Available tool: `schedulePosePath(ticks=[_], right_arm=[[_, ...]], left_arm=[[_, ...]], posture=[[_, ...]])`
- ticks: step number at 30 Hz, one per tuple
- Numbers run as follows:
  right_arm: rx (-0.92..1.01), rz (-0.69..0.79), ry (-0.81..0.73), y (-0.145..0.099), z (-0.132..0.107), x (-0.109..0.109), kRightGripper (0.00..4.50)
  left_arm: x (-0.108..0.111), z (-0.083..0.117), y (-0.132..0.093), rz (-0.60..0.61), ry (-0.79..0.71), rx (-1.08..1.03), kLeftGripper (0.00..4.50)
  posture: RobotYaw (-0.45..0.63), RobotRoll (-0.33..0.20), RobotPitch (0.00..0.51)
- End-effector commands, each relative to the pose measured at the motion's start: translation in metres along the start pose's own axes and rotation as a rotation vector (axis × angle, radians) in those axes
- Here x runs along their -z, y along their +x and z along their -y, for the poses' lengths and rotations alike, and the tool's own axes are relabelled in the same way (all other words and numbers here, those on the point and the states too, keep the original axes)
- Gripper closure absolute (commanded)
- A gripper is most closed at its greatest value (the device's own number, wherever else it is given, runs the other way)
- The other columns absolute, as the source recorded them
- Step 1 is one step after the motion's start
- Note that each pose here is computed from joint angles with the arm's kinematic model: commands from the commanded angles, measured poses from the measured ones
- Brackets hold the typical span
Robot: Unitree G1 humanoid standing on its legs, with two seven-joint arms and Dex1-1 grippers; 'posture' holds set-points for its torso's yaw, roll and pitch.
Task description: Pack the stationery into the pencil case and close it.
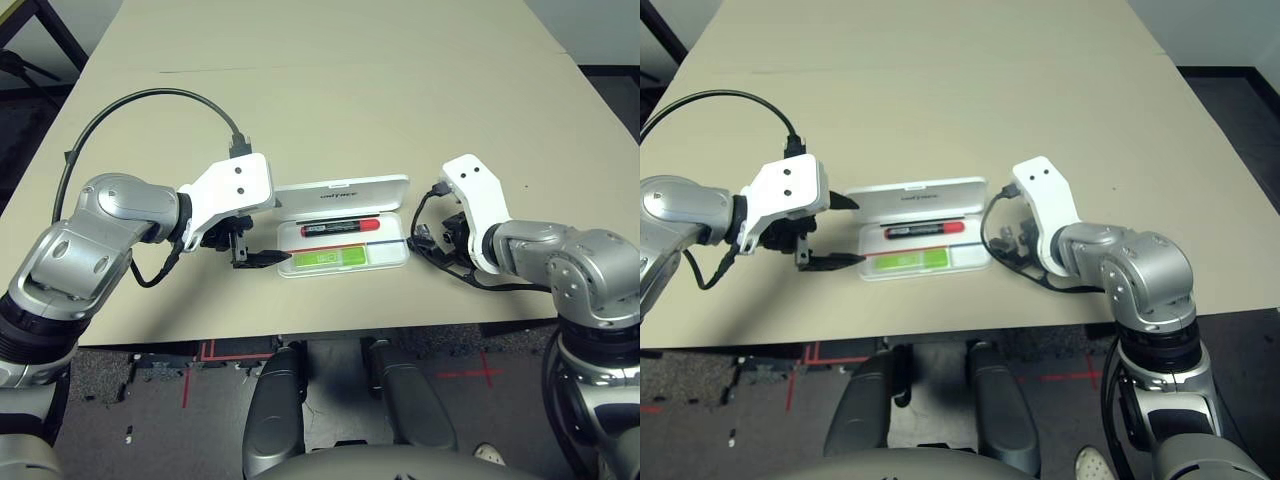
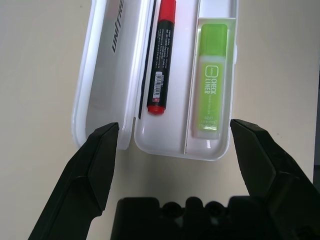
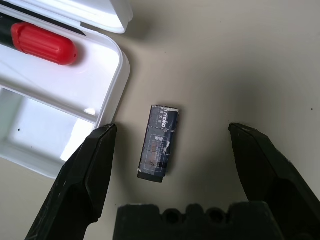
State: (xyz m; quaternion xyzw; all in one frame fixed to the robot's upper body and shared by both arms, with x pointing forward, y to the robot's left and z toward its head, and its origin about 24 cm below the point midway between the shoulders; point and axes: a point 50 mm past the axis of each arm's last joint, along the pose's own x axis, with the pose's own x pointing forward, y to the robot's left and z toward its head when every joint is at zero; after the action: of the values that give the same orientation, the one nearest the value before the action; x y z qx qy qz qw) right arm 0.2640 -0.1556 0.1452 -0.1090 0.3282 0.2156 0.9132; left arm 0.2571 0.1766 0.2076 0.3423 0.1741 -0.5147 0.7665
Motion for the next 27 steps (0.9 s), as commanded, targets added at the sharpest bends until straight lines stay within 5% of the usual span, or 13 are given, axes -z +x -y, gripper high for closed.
schedulePosePath(ticks=[1, 6, 15, 27], right_arm=[[-0.036, -0.103, 0.017, 0.009, -0.006, 0.018, 0.0], [-0.025, -0.116, 0.017, 0.009, -0.003, 0.02, 0.92], [-0.021, -0.126, -0.022, 0.005, 0.001, 0.018, 4.14], [-0.207, -0.07, -0.335, -0.016, 0.023, 0.002, 4.18]], left_arm=[[0.0, 0.004, 0.002, 0.0, -0.002, 0.014, 0.02], [0.002, 0.005, 0.003, -0.002, -0.005, 0.013, 0.0], [0.003, 0.005, 0.003, -0.003, -0.01, 0.012, 0.0], [0.003, 0.004, 0.004, -0.003, -0.006, 0.014, 0.0]], posture=[[0.01, 0.0, 0.253], [0.01, 0.0, 0.253], [0.01, 0.0, 0.253], [0.01, 0.0, 0.243]])
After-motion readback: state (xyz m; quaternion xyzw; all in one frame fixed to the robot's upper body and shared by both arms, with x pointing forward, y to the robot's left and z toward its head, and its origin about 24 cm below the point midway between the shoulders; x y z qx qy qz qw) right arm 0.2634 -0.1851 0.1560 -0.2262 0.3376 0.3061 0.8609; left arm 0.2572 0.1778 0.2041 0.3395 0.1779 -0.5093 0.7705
